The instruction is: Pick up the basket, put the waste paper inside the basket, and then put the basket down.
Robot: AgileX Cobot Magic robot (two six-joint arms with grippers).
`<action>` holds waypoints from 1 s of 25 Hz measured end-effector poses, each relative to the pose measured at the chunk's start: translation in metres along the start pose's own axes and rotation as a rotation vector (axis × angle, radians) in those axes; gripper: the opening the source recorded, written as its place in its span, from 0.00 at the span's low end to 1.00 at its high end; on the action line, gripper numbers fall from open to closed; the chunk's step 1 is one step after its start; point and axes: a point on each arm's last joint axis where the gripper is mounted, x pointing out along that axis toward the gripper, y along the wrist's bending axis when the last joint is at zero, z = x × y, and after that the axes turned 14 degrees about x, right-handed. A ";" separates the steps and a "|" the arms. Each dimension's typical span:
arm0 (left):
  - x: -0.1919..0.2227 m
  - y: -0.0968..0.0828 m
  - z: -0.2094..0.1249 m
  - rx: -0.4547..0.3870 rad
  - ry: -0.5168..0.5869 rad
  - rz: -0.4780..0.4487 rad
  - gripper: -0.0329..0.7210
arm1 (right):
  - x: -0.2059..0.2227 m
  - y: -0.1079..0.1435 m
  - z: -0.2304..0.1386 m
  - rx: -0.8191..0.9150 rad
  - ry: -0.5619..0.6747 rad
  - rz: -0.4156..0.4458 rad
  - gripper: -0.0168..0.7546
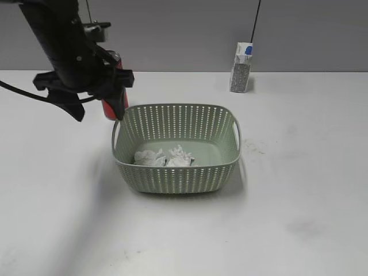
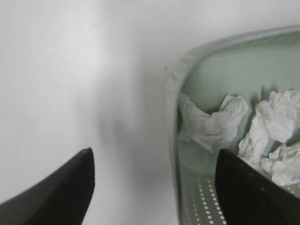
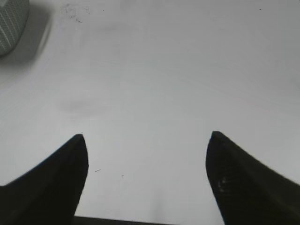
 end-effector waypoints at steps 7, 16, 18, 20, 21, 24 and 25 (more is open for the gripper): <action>-0.065 0.020 -0.016 0.081 -0.072 0.116 0.83 | -0.013 -0.001 -0.009 -0.001 -0.103 0.023 0.79; -0.139 0.063 -0.049 0.065 -0.161 0.220 0.83 | -0.024 -0.002 -0.015 -0.002 -0.188 0.042 0.79; -0.152 0.068 -0.060 0.047 -0.189 0.236 0.83 | -0.024 -0.002 -0.015 -0.002 -0.189 0.042 0.79; -0.161 0.073 -0.074 0.047 -0.197 0.261 0.83 | -0.024 -0.002 -0.015 -0.002 -0.189 0.042 0.79; -0.164 0.074 -0.083 0.042 -0.197 0.269 0.83 | -0.024 -0.002 -0.015 -0.002 -0.189 0.042 0.79; -0.164 0.077 -0.112 0.032 -0.173 0.294 0.83 | -0.024 -0.002 -0.015 -0.002 -0.189 0.042 0.79; -0.162 0.077 -0.123 0.027 -0.162 0.298 0.83 | -0.024 -0.002 -0.015 -0.002 -0.189 0.042 0.79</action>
